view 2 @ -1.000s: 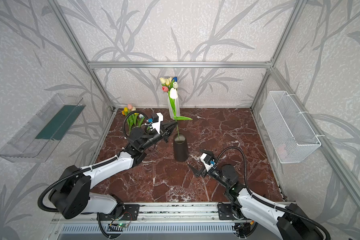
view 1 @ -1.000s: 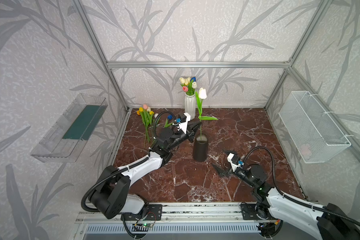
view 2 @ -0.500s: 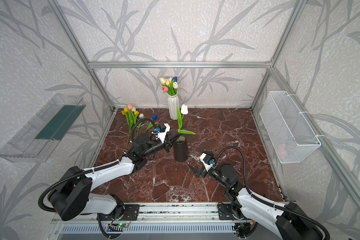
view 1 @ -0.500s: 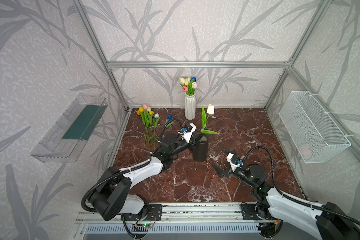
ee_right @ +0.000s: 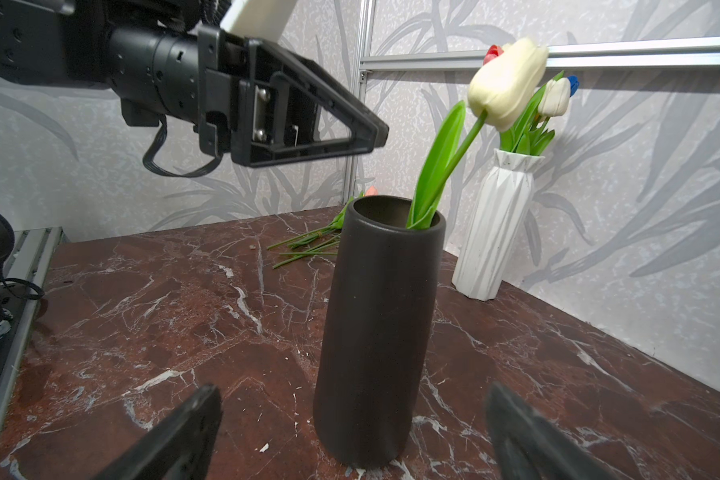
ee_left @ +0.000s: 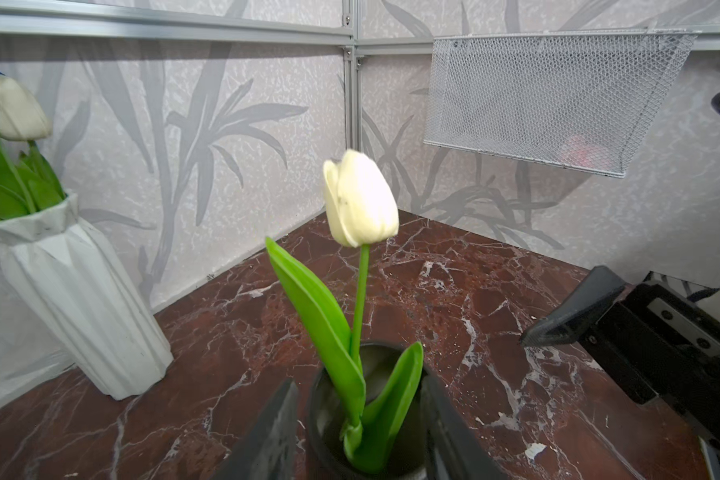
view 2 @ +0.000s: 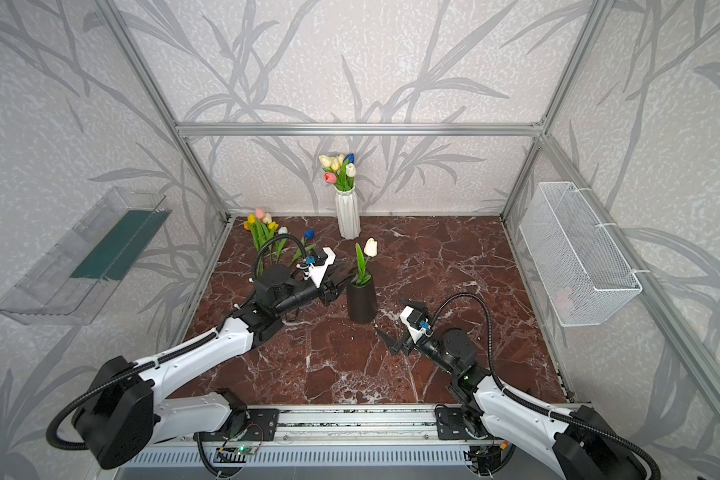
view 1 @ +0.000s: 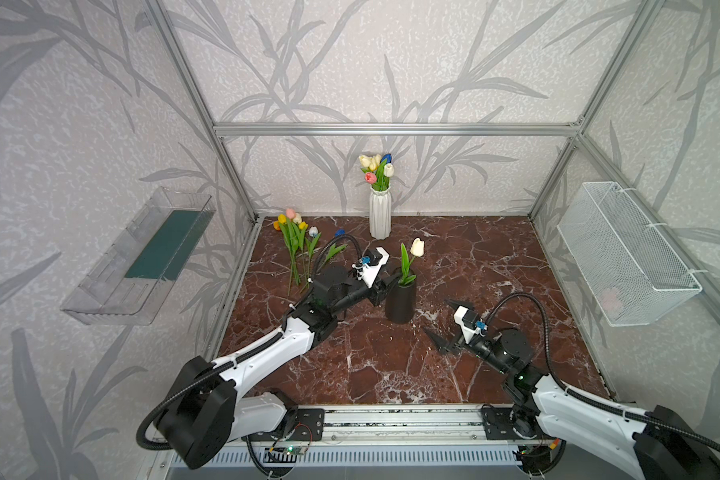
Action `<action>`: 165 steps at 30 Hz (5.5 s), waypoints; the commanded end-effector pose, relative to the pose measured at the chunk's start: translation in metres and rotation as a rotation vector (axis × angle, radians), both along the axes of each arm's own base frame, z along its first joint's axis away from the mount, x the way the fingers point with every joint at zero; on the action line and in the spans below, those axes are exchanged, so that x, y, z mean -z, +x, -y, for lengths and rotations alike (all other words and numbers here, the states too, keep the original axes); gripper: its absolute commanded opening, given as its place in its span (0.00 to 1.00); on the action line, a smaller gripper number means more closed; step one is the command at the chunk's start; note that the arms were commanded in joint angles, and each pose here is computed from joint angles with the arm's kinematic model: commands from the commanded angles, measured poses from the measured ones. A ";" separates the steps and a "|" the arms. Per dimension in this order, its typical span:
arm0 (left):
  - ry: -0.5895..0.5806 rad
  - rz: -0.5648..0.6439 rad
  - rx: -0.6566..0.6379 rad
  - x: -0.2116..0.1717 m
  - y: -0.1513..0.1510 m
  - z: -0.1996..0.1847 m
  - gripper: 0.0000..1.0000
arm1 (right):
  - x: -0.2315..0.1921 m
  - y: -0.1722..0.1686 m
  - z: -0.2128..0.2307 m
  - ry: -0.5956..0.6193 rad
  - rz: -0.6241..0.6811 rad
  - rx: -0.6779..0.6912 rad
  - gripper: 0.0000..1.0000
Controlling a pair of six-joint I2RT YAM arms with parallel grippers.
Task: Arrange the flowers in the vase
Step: 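Lower the white tulip into the black cup and open the left gripper, then move the left gripper back to the tulip pile, then grasp a blue tulip stem with the left gripper and lift it, then carry the blue tulip over the black cup with the left gripper, then lower the blue tulip into the black cup and open the left gripper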
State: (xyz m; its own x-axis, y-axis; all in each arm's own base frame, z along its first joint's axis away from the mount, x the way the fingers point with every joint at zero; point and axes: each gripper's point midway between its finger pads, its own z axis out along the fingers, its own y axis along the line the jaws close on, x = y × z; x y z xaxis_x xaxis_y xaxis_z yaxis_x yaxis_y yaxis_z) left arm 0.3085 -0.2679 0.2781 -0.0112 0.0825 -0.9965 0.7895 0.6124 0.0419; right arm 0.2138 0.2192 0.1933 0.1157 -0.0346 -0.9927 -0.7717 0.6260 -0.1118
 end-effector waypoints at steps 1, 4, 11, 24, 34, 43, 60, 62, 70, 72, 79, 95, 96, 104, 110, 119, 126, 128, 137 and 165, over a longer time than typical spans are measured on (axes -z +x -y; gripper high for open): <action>-0.005 0.093 -0.052 -0.035 0.000 -0.021 0.63 | -0.020 0.000 -0.003 0.033 0.050 -0.009 0.99; -0.027 0.102 -0.150 -0.045 0.017 -0.052 0.63 | -0.021 -0.001 -0.003 0.035 0.052 -0.015 0.99; -0.094 -0.140 -0.618 0.008 0.110 -0.173 0.61 | -0.020 -0.002 -0.003 0.035 0.047 -0.017 0.99; 0.586 -0.974 -0.820 0.191 0.184 -0.230 0.63 | -0.018 -0.002 -0.006 0.027 0.045 -0.025 0.99; 0.761 -1.069 -0.757 0.238 0.194 -0.235 0.64 | -0.021 -0.003 -0.003 0.030 0.052 -0.018 0.99; 0.796 -1.110 -0.716 0.263 0.189 -0.233 0.52 | -0.023 -0.004 -0.003 0.037 0.056 -0.020 0.99; 0.811 -1.147 -0.682 0.267 0.190 -0.229 0.10 | -0.022 -0.001 -0.001 0.029 0.062 -0.002 0.99; 0.805 -1.148 -0.688 0.264 0.189 -0.229 0.05 | -0.023 -0.002 -0.001 0.030 0.064 -0.002 0.99; 0.750 -1.074 -0.728 0.219 0.190 -0.218 0.00 | -0.023 -0.002 0.001 0.022 0.076 0.006 0.99; 0.708 -1.018 -0.731 0.196 0.189 -0.208 0.00 | -0.025 -0.003 0.003 0.027 0.085 0.013 0.99; 0.506 -0.777 -0.815 0.113 0.176 -0.195 0.00 | -0.027 -0.004 0.005 0.031 0.091 0.021 0.99; -0.237 0.077 -0.390 -0.074 0.037 -0.111 0.00 | -0.022 0.001 0.003 0.034 0.075 0.030 0.99; -0.237 0.104 -0.335 -0.084 0.028 -0.102 0.00 | -0.021 0.002 0.003 0.030 0.071 0.030 0.99; -0.340 0.193 -0.062 -0.126 -0.006 -0.057 0.00 | -0.021 0.001 0.003 0.030 0.075 0.028 0.99; -0.352 0.206 0.089 -0.142 -0.014 -0.020 0.00 | -0.020 0.003 0.006 0.017 0.072 0.047 0.99; -0.309 0.124 0.151 -0.116 -0.007 0.007 0.00 | -0.016 0.004 0.002 0.013 0.062 0.036 0.99; -0.285 0.054 0.169 -0.086 0.001 0.024 0.00 | -0.016 0.004 0.001 0.013 0.060 0.031 0.99; -0.257 0.036 0.170 -0.075 0.004 0.028 0.00 | -0.015 0.004 0.001 0.009 0.060 0.030 0.99; -0.114 -0.024 0.138 -0.031 0.009 0.034 0.00 | -0.016 0.004 0.002 0.007 0.064 0.035 0.99; -0.071 -0.023 0.025 -0.001 0.009 0.016 0.29 | -0.016 0.002 0.001 0.011 0.058 0.023 0.99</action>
State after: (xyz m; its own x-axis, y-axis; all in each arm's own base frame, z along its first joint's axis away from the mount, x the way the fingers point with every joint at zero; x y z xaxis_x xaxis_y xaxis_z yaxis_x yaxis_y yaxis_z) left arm 0.3197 -0.2914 0.2596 -0.1003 0.0443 -0.9940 0.8238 0.5638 -0.0580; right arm 0.2166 0.2163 0.1944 0.1362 -0.0520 -0.9893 -0.7503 0.6467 -0.1373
